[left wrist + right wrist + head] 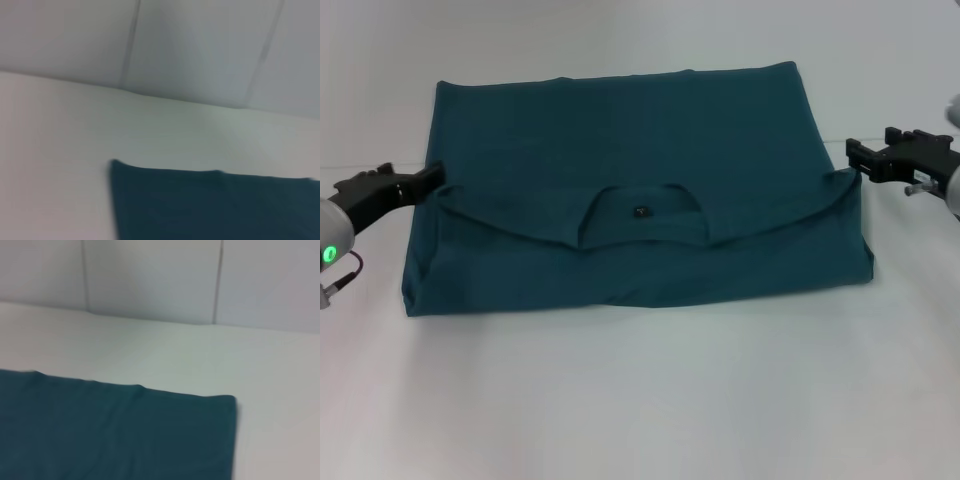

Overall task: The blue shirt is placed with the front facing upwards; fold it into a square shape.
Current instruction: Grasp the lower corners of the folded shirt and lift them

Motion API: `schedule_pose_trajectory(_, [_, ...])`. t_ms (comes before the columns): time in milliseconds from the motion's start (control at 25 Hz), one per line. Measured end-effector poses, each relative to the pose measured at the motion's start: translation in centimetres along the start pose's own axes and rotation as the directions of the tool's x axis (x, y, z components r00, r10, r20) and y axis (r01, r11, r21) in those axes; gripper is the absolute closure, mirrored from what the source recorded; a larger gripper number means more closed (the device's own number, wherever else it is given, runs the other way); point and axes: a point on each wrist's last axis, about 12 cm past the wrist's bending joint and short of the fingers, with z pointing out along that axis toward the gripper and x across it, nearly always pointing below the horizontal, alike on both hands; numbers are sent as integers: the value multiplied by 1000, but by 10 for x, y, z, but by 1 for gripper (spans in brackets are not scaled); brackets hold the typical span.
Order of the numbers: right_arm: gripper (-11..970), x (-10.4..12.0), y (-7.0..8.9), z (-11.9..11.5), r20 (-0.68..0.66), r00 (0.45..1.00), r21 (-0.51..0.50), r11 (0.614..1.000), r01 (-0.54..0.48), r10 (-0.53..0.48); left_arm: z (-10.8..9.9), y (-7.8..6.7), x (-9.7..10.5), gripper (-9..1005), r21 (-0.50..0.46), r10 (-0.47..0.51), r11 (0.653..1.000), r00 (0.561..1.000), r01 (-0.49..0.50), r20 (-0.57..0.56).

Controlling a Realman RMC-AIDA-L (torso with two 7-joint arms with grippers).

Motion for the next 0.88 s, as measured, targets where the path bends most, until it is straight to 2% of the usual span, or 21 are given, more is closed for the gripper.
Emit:
schedule_pose_trajectory(200, [349, 1, -11, -24, 21, 1000, -106, 994, -20, 23, -21, 9, -9, 252, 187, -81, 979, 997, 80, -2])
schedule_pose_trajectory(360, [349, 2, -17, -47, 16, 999, -183, 983, -26, 29, -45, 16, -9, 254, 301, -93, 950, 995, 80, 28])
schedule_pose_trajectory(480, [350, 3, -22, -63, -32, 999, -235, 972, -29, 22, -60, 19, -6, 256, 380, -81, 922, 997, 74, 3])
schedule_pose_trajectory(640, [351, 7, -25, -79, -116, 993, -291, 956, -19, -15, -72, 28, 3, 258, 399, -71, 912, 995, 94, -73])
schedule_pose_trajectory(880, [352, 16, -26, -91, -184, 983, -322, 946, -40, -21, -86, 39, 11, 257, 359, -68, 929, 995, 92, -79])
